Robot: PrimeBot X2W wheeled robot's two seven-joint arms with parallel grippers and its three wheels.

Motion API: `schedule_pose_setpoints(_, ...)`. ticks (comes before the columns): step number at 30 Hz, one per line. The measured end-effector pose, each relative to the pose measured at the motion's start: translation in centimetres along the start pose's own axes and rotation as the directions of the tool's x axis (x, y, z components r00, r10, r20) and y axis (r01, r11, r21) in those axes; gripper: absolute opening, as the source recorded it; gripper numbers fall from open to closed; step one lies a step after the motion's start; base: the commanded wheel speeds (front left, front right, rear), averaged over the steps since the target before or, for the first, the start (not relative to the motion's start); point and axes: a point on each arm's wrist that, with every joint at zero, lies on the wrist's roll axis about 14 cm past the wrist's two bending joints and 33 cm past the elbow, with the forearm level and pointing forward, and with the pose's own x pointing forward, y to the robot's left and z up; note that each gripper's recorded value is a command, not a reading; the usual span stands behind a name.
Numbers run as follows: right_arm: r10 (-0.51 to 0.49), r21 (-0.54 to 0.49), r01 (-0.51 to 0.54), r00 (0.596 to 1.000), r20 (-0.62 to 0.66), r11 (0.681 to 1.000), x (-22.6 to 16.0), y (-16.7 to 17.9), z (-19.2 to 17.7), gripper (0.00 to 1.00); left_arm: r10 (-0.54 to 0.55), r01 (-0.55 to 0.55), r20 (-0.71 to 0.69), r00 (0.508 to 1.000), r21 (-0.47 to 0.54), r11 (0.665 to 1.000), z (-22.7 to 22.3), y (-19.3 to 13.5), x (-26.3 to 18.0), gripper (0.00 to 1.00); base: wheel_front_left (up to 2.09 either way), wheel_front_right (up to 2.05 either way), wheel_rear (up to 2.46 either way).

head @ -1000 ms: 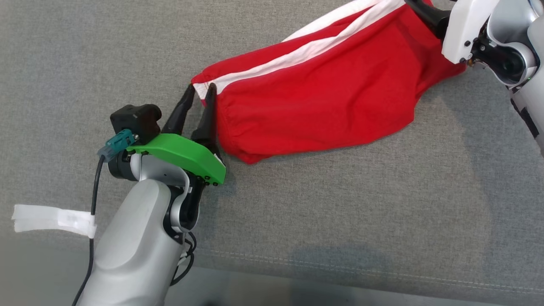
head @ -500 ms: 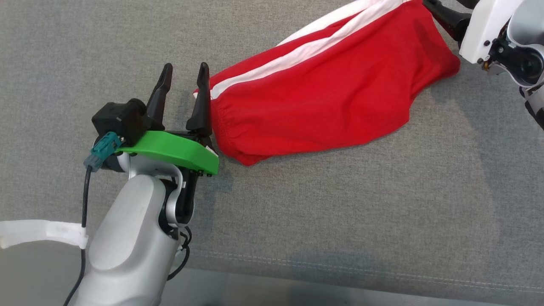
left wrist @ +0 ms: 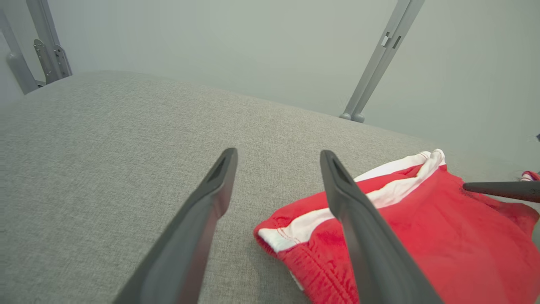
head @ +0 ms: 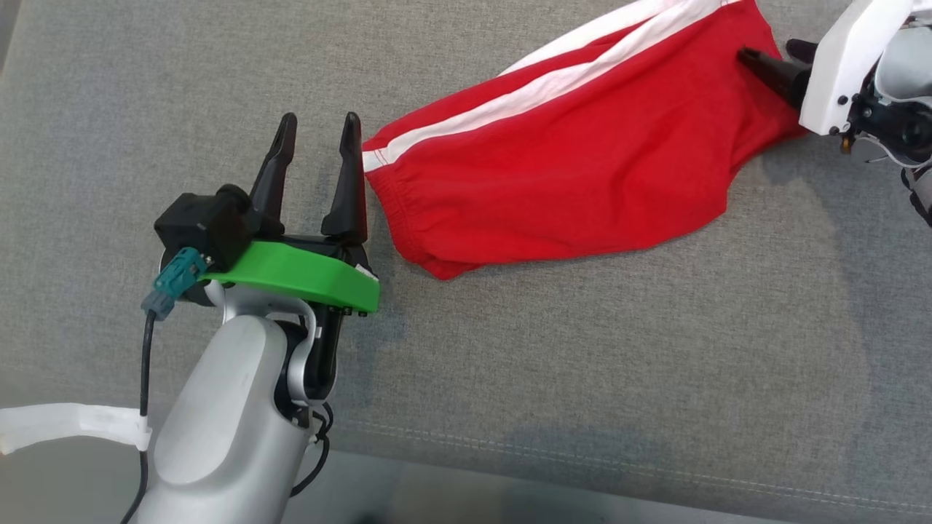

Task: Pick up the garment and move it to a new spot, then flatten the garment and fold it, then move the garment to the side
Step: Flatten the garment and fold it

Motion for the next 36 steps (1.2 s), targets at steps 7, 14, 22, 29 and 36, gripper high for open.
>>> schedule_pose_setpoints(7, -0.001, 0.005, 0.001, 0.999, -0.054, 1.0, 0.5, 0.1, -1.1, 1.0, 0.009, -0.009, 0.009, 1.0, -0.002, 1.0, 0.1, 0.2, -0.5, 1.0, 0.0, 0.0, 0.0)
schedule_pose_setpoints(14, 0.011, 0.001, -0.011, 0.997, -0.074, 1.0, 0.6, 0.5, -1.4, 0.16, 0.014, -0.014, 0.014, 1.0, 0.0, 1.0, 0.3, 0.4, -0.8, 1.0, 0.0, 0.0, 0.0)
schedule_pose_setpoints(22, 0.073, -0.068, -0.076, 0.996, -0.049, 0.995, 0.1, 3.5, -1.1, 0.0, 0.023, -0.023, 0.015, 1.0, 0.009, 1.0, 0.1, 0.5, -1.1, 1.0, 0.0, 0.0, 0.0)
schedule_pose_setpoints(29, 0.061, -0.056, -0.059, 0.998, 0.028, 0.997, -2.2, 3.0, -0.4, 0.0, -0.01, 0.01, 0.015, 1.0, 0.012, 1.0, 0.1, -0.6, -1.1, 1.0, 0.0, 0.0, 0.0)
schedule_pose_setpoints(36, 0.048, 0.027, -0.049, 0.998, 0.033, 0.998, -4.3, 2.4, -2.9, 0.0, -0.043, 0.043, 0.001, 0.999, 0.015, 0.999, -0.4, -1.6, -1.5, 1.0, 0.0, 0.0, 0.0)
